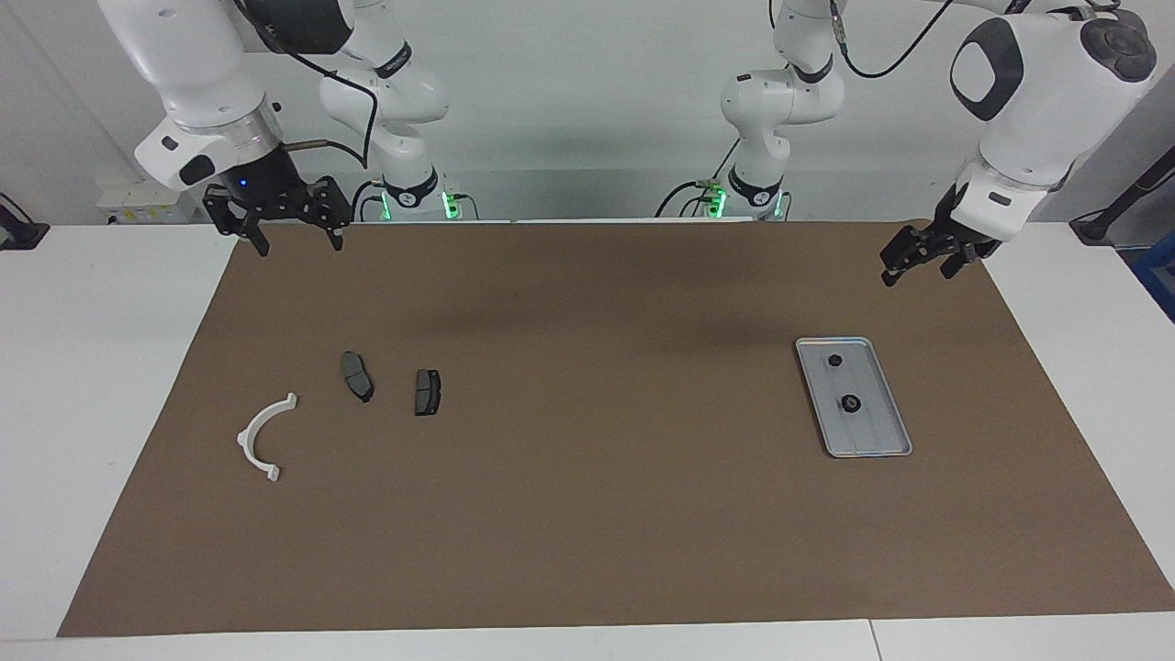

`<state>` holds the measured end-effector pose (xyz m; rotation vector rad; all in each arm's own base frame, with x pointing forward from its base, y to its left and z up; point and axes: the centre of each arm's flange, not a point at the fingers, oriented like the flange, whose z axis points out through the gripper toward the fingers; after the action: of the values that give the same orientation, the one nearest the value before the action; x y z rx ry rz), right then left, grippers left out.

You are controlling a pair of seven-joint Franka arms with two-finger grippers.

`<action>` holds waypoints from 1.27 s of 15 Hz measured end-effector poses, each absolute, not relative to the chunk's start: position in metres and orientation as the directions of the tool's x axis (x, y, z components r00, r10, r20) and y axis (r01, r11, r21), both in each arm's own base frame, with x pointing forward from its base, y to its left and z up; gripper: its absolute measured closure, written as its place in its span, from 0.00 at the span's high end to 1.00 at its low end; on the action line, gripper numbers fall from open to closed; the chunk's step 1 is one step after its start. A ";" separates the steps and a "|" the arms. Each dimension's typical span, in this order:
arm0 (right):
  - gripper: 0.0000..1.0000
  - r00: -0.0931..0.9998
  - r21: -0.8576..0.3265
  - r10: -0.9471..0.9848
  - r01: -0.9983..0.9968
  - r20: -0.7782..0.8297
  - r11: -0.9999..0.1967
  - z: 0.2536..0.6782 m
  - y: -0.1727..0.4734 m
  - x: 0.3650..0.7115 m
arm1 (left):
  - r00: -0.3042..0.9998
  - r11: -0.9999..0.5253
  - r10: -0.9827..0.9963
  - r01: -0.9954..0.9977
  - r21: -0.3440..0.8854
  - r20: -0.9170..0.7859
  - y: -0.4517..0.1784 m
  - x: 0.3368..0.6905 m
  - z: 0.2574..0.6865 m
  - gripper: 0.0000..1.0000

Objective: Place bearing gear from tray to pile
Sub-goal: 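Move the left gripper toward the metal tray, then lower the left gripper onto a dark gear in the tray and close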

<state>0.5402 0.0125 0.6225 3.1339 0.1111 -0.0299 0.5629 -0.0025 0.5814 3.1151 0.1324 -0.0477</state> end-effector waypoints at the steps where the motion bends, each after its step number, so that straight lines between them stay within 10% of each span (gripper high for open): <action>1: 1.00 0.997 0.005 0.071 0.071 -0.019 -0.997 0.623 0.013 0.540 | 0.996 -0.996 0.089 0.089 0.023 -0.019 0.000 0.564 0.582 1.00; 19: 1.00 0.997 0.005 0.072 0.072 -0.019 -0.997 0.623 0.013 0.540 | 0.989 -0.989 0.145 0.145 0.012 0.005 0.003 0.586 0.337 0.90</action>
<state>0.5402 0.0131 0.6225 3.1338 0.1129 -0.0299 0.5856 0.0028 0.3375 3.1217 0.2274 0.0086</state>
